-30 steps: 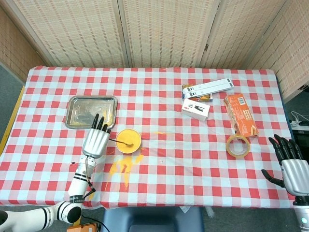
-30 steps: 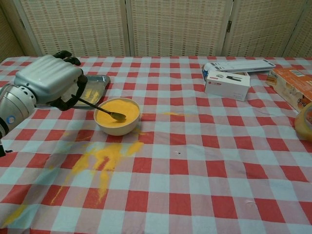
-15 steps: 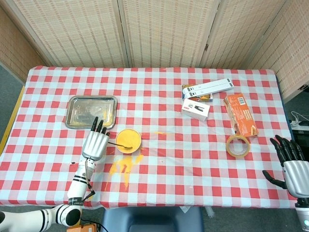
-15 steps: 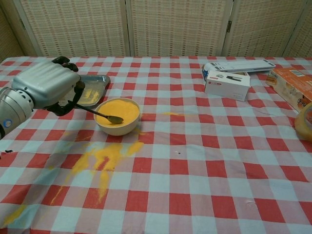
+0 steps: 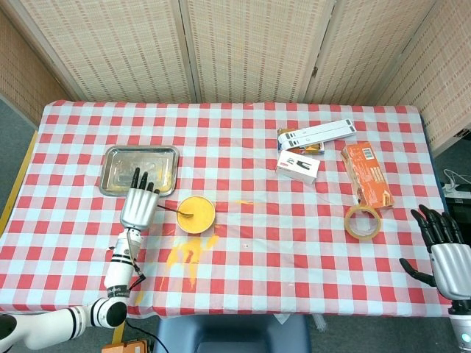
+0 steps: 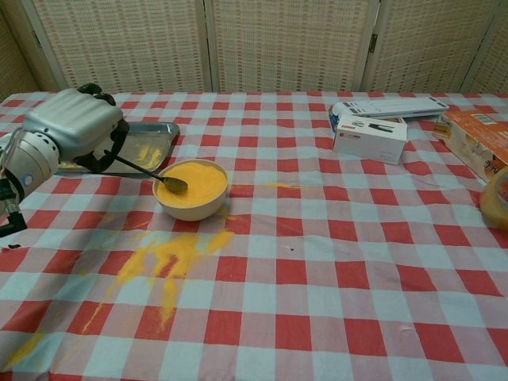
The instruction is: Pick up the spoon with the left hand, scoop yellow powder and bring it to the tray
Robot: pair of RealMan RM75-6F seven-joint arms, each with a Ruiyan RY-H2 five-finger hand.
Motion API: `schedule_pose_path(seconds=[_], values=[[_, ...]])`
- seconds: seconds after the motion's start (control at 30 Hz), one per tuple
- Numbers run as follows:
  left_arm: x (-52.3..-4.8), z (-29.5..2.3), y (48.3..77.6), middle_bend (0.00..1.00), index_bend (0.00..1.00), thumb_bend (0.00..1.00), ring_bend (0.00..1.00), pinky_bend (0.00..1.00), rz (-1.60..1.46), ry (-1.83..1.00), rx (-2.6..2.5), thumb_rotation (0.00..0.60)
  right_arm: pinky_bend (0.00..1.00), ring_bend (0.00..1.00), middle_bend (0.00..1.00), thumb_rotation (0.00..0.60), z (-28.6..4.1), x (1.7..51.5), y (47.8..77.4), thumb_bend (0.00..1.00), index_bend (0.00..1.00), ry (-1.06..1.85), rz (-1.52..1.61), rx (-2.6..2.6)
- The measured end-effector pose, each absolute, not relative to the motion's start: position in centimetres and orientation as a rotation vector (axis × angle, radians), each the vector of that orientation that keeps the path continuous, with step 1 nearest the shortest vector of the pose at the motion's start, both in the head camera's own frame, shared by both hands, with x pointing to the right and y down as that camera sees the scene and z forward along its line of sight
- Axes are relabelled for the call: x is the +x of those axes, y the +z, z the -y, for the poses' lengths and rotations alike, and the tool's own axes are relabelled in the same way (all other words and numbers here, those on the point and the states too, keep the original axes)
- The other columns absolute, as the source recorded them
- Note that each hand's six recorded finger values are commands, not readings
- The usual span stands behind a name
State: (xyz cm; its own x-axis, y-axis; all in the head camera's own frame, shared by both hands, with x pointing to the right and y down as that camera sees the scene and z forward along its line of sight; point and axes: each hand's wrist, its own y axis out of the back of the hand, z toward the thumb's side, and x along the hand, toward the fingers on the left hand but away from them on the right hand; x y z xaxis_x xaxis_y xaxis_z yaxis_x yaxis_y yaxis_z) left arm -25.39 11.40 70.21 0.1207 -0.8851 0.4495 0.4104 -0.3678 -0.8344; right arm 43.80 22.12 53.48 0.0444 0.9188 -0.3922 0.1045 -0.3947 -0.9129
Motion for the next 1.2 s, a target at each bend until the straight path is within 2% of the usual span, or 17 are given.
schedule_pose_path(seconds=[0.7, 0.9, 1.2], values=[[-23.9, -10.4, 68.0, 0.37, 0.9, 0.79, 0.11, 0.0, -0.617, -1.432, -1.34, 0.6, 0.0, 0.0, 0.0, 0.6, -22.0, 44.3, 53.5, 0.14, 0.0, 1.448, 1.071, -1.604], [-24.2, -9.6, 68.6, 0.37, 0.9, 0.79, 0.11, 0.0, -0.603, -1.45, -1.297, 0.6, 0.0, 0.0, 0.0, 0.6, -21.8, 44.4, 53.1, 0.14, 0.0, 1.438, 1.085, -1.596], [-24.4, -10.3, 70.2, 0.38, 0.9, 0.79, 0.11, 0.0, -0.518, -1.47, -1.275, 0.6, 0.0, 0.0, 0.0, 0.6, -21.9, 44.4, 52.9, 0.14, 0.0, 1.427, 1.089, -1.592]])
